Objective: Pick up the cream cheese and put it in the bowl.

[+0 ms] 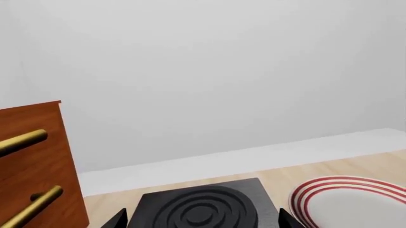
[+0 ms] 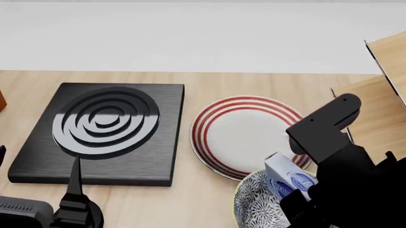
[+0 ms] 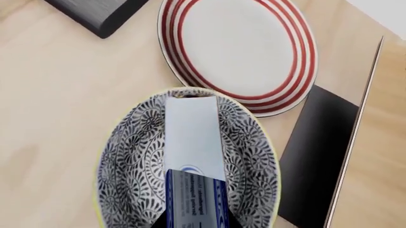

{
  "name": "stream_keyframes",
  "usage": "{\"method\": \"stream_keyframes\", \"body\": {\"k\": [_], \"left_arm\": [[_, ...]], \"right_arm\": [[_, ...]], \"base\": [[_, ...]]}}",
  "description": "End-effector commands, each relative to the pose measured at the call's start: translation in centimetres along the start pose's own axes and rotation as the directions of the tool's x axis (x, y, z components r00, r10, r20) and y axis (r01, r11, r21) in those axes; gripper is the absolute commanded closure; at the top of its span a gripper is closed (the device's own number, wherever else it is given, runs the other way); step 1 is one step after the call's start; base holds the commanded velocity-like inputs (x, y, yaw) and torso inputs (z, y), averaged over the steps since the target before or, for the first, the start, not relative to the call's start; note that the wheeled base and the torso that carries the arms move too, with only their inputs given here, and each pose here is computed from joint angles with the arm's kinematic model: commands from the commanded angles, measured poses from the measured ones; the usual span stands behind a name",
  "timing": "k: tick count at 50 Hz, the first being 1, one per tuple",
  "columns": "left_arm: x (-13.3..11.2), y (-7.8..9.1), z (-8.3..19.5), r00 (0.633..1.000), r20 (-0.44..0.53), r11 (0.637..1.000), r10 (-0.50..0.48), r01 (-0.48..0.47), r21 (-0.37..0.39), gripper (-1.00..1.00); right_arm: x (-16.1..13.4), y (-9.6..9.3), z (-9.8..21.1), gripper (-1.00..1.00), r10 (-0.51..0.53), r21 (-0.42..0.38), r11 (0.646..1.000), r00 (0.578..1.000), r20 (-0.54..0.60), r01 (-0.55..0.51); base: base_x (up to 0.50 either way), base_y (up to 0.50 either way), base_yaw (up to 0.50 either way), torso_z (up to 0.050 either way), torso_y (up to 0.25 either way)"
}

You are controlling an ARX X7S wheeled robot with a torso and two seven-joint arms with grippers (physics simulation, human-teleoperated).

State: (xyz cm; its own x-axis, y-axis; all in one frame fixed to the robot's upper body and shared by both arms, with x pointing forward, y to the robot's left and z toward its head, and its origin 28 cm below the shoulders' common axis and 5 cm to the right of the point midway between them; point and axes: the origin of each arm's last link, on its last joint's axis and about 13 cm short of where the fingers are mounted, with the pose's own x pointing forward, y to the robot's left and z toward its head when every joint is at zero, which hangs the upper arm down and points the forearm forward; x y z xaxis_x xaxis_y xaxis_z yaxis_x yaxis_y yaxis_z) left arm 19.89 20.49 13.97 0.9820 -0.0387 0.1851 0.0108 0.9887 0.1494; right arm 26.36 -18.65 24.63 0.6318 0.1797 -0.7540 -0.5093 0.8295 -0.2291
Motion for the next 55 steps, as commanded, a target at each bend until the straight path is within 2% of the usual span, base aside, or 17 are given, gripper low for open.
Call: {"method": "stream_keyframes", "body": {"k": [1,18,26,55], "left_arm": [[0.0,0.1,-0.1,1.000,-0.002,1.000,0.000,0.000,-0.003,-1.00],[0.2,0.1,-0.3,1.000,-0.007,1.000,0.003,-0.003,-0.002,-1.00],[0.3,0.2,-0.4,1.000,-0.012,1.000,0.005,-0.005,-0.004,-1.00],[0.3,0.3,-0.7,1.000,-0.016,1.000,0.010,-0.010,-0.006,-1.00]], "right_arm": [[-1.1,-0.4,0.4,1.00,-0.025,0.011,1.000,0.999,-0.037,0.025],[0.0,-1.5,1.4,1.00,-0.007,0.018,1.000,0.996,-0.089,0.009],[0.8,-1.4,2.0,1.00,0.008,-0.011,1.000,0.990,-0.138,-0.010],[2.4,-1.6,2.0,1.00,0.017,-0.019,1.000,0.982,-0.190,-0.021]], "base": [[0.00,0.00,0.00,0.000,0.000],[0.00,0.00,0.00,0.000,0.000],[0.00,0.00,0.00,0.000,0.001],[0.00,0.00,0.00,0.000,0.000]]}}
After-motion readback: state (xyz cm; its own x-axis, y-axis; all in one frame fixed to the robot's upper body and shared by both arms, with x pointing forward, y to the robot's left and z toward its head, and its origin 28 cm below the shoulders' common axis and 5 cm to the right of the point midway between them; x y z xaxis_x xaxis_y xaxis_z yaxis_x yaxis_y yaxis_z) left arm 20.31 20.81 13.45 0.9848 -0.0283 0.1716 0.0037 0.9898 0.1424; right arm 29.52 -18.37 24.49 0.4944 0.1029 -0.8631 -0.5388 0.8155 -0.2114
